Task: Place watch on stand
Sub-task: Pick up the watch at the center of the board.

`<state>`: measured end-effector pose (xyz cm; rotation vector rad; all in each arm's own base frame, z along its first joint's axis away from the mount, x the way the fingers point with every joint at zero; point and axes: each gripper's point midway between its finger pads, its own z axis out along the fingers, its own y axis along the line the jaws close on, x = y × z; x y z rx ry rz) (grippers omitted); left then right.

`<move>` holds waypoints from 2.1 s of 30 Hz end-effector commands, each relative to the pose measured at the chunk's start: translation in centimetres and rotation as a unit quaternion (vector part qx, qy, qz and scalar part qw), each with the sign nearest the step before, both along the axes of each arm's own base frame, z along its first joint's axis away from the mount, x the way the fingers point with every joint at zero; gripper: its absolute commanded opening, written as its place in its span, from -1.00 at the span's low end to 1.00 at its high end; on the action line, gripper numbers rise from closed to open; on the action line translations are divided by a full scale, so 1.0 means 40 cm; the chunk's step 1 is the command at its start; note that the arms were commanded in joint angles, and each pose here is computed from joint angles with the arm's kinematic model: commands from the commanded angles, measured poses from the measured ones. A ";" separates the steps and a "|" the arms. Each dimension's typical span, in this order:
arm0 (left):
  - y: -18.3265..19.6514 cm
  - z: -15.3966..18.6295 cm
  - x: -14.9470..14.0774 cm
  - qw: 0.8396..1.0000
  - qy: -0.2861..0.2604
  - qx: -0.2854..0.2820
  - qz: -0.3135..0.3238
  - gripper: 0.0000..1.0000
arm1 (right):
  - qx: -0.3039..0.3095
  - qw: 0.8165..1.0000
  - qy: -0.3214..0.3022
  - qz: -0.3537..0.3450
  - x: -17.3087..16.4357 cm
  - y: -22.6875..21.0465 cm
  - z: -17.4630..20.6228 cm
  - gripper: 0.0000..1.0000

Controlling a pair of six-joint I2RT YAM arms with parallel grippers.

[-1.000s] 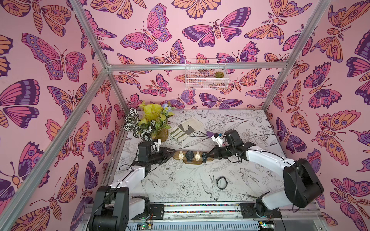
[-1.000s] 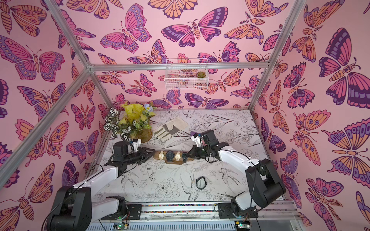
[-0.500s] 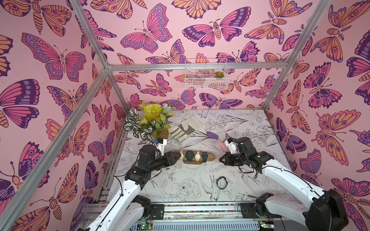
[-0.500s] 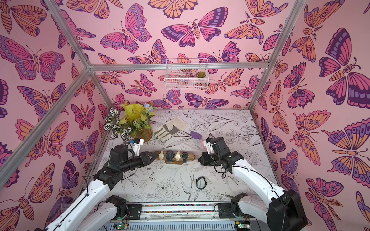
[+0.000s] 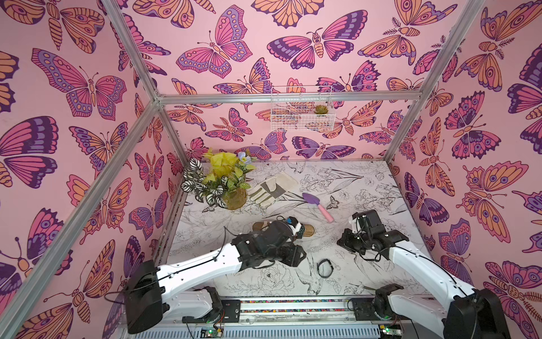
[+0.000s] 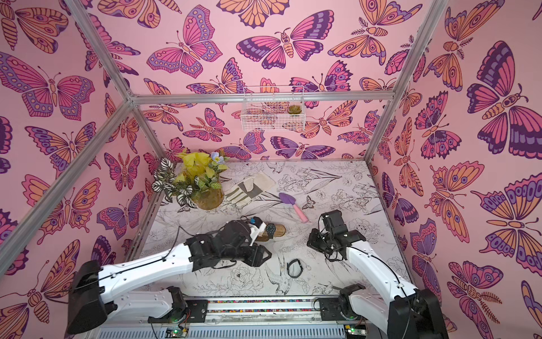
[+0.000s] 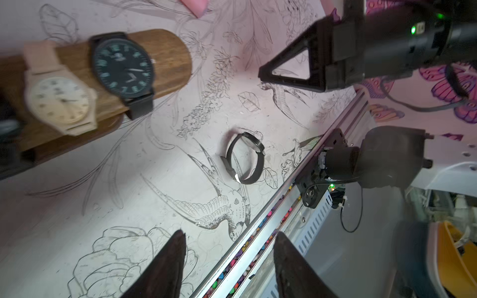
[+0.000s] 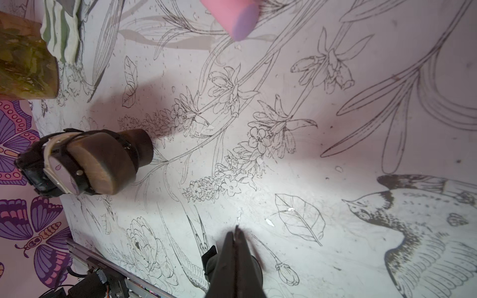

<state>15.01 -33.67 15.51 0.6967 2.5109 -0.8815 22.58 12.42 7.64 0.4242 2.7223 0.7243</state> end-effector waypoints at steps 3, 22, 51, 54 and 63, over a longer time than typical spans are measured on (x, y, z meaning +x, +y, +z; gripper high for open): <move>-0.053 -0.069 -0.033 0.993 -0.023 0.099 -0.059 0.05 | 0.001 1.000 0.012 -0.012 -0.016 -0.015 -0.008 -0.91; -0.192 -0.179 -0.108 0.971 0.002 0.178 -0.162 0.01 | 0.015 0.999 0.018 -0.039 -0.023 -0.050 -0.035 -0.89; -0.253 -0.290 -0.087 0.955 0.003 0.223 -0.195 -0.04 | 0.026 0.999 0.035 -0.031 -0.006 -0.042 -0.065 -0.87; -0.258 -0.311 -0.089 0.952 0.010 0.230 -0.201 -0.06 | 0.026 0.998 0.036 -0.032 -0.005 -0.045 -0.067 -0.86; -0.260 -0.334 -0.083 0.950 0.015 0.236 -0.202 -0.27 | 0.029 0.998 0.038 -0.032 -0.005 -0.043 -0.068 -0.86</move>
